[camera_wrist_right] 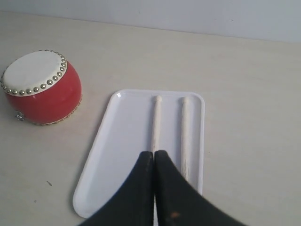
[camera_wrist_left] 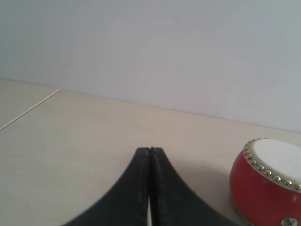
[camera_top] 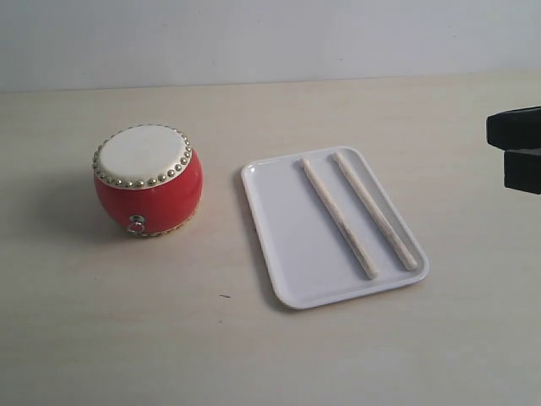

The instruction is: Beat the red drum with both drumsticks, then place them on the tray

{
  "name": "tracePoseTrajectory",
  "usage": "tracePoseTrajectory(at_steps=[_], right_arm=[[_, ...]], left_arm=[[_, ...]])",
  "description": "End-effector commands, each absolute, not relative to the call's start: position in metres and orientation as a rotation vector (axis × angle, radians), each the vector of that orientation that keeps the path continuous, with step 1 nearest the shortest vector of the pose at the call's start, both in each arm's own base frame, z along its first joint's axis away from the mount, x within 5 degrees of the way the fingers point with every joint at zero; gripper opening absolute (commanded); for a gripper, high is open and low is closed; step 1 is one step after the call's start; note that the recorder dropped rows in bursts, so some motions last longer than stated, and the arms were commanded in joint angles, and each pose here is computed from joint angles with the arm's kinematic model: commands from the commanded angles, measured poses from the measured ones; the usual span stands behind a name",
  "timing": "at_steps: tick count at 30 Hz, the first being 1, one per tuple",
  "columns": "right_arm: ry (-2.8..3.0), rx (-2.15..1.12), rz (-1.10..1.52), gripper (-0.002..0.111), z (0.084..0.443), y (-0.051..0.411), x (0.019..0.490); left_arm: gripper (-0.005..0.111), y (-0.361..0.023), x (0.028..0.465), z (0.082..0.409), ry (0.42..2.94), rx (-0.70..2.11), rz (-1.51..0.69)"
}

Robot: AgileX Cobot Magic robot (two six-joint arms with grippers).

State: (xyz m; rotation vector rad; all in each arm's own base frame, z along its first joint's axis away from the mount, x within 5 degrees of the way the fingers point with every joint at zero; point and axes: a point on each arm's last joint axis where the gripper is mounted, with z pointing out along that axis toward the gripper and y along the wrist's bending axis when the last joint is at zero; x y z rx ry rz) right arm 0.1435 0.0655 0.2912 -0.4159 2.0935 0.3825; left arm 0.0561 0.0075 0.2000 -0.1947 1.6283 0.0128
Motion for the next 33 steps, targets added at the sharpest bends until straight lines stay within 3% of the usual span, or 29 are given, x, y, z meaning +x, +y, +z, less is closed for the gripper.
tracePoseTrajectory(at_steps=[1, 17, 22, 33], right_arm=[[2.077, -0.417, 0.371, 0.0, 0.292, 0.064, 0.143], [2.014, -0.459, 0.292, 0.0, 0.299, 0.057, 0.136], [1.877, -0.256, 0.243, 0.0, 0.308, 0.032, 0.111], [1.584, 0.032, 0.089, 0.0, 0.242, 0.004, 0.057]], left_arm=[[0.0, 0.007, 0.056, 0.2, 1.616, -0.187, 0.019], [0.0, 0.007, 0.056, 0.2, 1.616, -0.187, 0.019], [0.0, 0.007, 0.056, 0.2, 1.616, -0.187, 0.019], [0.0, 0.007, 0.056, 0.2, 1.616, -0.187, 0.019]])
